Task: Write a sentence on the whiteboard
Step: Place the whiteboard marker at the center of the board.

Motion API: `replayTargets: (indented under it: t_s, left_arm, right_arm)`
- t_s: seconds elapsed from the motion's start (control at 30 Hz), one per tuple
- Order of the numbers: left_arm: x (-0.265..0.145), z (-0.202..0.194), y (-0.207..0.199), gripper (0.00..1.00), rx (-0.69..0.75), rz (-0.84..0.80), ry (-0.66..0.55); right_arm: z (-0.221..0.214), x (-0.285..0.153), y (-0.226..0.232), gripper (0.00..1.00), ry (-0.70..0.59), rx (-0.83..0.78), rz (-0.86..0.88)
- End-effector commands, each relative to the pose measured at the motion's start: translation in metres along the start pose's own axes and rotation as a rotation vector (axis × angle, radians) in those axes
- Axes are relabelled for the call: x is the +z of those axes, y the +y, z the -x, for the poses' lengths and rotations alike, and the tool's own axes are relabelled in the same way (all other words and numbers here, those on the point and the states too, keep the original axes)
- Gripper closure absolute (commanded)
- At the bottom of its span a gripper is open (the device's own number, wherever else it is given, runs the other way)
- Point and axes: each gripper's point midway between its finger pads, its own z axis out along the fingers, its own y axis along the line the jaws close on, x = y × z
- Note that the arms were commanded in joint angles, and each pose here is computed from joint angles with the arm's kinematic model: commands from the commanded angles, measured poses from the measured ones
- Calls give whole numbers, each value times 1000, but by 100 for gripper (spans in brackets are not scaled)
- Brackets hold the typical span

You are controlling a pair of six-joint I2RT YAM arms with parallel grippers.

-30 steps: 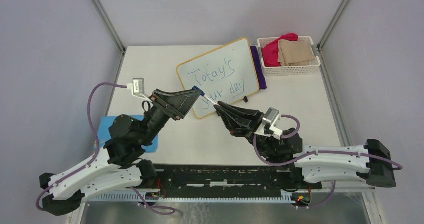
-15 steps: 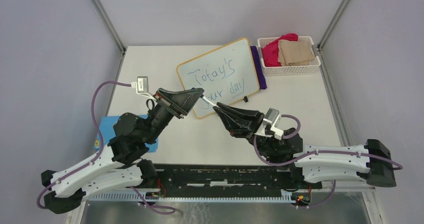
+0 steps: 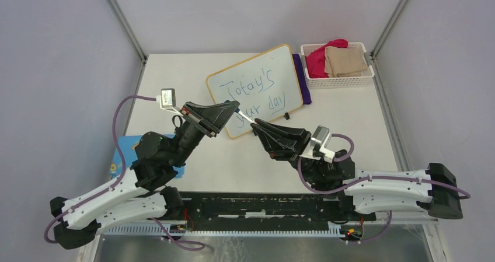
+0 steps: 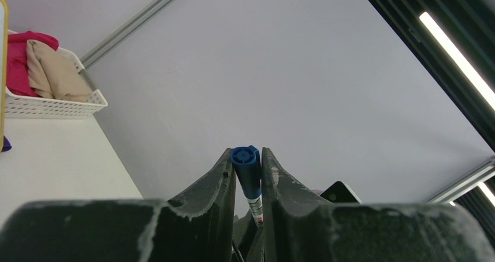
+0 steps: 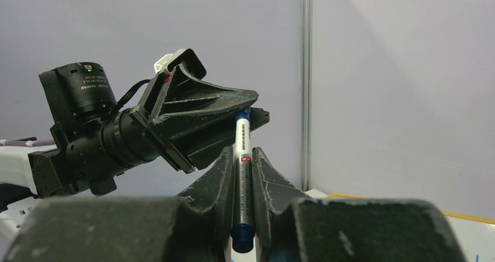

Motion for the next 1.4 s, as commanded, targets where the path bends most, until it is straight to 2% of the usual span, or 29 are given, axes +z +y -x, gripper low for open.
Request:
replayTargets:
  t_s: [0.0,0.17,0.37,0.53,0.57,0.6,0.67,0.73,0.8,0.87,0.93,1.13,1.3,1.37]
  left_arm:
    - [6,-28,1,98,-41,-34,92]
    - [11,-69,13,98,-84,-36,210]
    - [11,-108,5,98,-48,-51,303]
    - [8,-120,2,98,-28,-51,328]
    - [7,-117,5,95,-17,-37,321]
    - [6,-112,6,84,-5,-26,308]
    - [2,-99,8,49,22,-5,275]
    - [-3,-86,13,25,53,32,242]
    - [-8,-67,22,12,88,95,187]
    - [-15,-50,29,4,124,148,143]
    - [-21,-31,34,1,165,200,102]
    - [-45,15,55,0,330,369,23]
    - [-59,31,72,0,546,436,37]
    - [-61,32,78,0,655,443,64]
  right_arm:
    - [17,7,-4,100,-54,28,-29]
    - [17,11,-6,100,-55,10,-42]
    - [14,15,-11,100,-49,-8,-61]
    - [12,19,-14,100,-47,-15,-67]
    - [12,19,-14,100,-46,-19,-68]
    - [13,19,-16,100,-46,-23,-73]
    - [14,18,-20,100,-35,-37,-91]
    - [15,16,-26,100,-20,-54,-112]
    - [15,14,-32,100,0,-72,-134]
    - [13,11,-39,100,28,-94,-164]
    - [9,5,-47,100,57,-117,-191]
    - [-8,-24,-71,100,173,-197,-258]
    - [-47,-55,-86,100,352,-221,-286]
    - [-68,-70,-96,100,422,-181,-317]
